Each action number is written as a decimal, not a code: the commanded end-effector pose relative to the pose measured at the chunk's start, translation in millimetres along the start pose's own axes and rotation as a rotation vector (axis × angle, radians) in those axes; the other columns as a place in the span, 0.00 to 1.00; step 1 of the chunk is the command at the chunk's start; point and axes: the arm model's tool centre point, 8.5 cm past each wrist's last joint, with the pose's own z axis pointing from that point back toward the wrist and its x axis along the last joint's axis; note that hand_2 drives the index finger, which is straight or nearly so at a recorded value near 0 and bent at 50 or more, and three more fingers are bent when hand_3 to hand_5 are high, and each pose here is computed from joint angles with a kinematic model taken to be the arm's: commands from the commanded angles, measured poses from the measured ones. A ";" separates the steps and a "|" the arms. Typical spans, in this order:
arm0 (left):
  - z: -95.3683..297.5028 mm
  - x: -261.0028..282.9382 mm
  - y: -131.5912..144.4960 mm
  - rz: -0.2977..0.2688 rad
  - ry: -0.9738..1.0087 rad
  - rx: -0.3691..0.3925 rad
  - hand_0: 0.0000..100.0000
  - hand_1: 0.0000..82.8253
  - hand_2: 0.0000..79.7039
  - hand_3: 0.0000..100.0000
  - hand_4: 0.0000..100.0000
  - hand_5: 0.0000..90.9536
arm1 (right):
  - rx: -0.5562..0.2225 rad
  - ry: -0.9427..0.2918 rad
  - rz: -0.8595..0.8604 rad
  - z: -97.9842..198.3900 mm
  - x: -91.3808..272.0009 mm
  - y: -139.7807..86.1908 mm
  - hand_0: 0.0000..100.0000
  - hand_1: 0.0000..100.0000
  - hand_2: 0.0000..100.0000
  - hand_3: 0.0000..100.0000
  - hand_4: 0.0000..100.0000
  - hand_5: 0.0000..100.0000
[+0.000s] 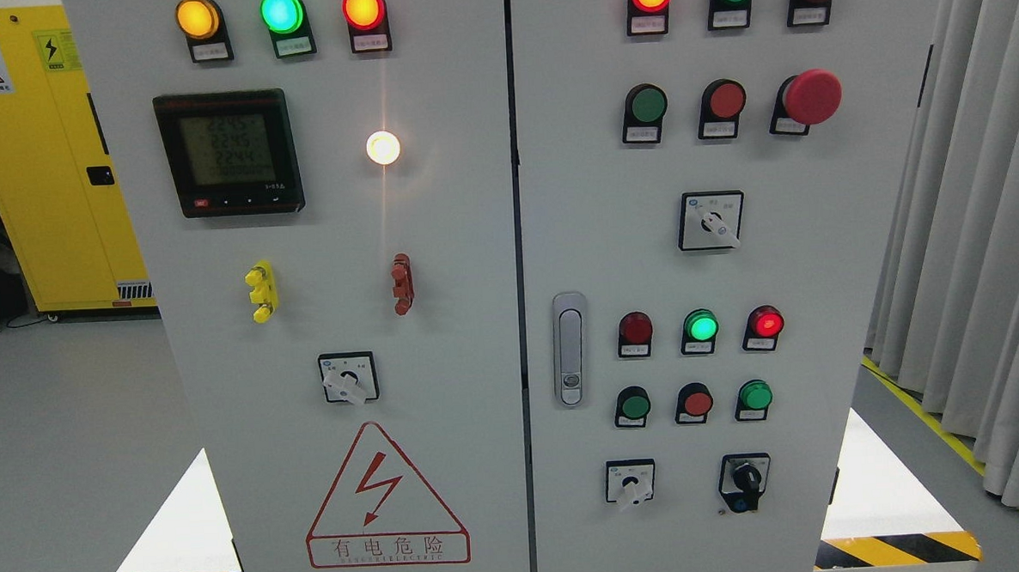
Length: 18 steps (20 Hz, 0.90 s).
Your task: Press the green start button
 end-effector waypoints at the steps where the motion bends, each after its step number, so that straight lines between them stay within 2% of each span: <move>1: -2.5 28.3 1.8 0.000 -0.053 0.001 0.12 0.67 0.00 0.00 0.00 0.00 | 0.003 0.008 -0.007 -0.1 -3.3 0.7 0.19 0.30 0.00 0.00 0.00 0.00; 5: -2.5 28.5 0.8 0.000 -0.055 0.000 0.12 0.67 0.00 0.00 0.00 0.00 | 0.007 0.001 -0.006 -0.8 -2.1 3.5 0.19 0.30 0.00 0.00 0.00 0.00; 8: -2.5 28.4 0.8 0.001 -0.053 0.000 0.12 0.67 0.00 0.00 0.00 0.00 | 0.005 -0.059 -0.003 -0.8 8.5 4.1 0.18 0.30 0.00 0.00 0.00 0.00; 12: -2.6 28.9 -5.1 0.001 -0.056 -0.009 0.12 0.67 0.00 0.00 0.00 0.00 | -0.047 -0.272 0.057 5.2 77.7 15.3 0.17 0.32 0.00 0.00 0.00 0.00; 14: -2.6 29.1 -8.1 0.002 -0.056 -0.014 0.12 0.67 0.00 0.00 0.00 0.00 | -0.068 -0.361 0.112 14.9 99.4 14.6 0.17 0.34 0.00 0.00 0.00 0.00; 18: -2.5 28.6 -19.0 0.005 -0.054 -0.031 0.12 0.67 0.00 0.00 0.00 0.00 | -0.104 -0.588 0.233 54.4 160.8 21.3 0.15 0.37 0.00 0.00 0.00 0.00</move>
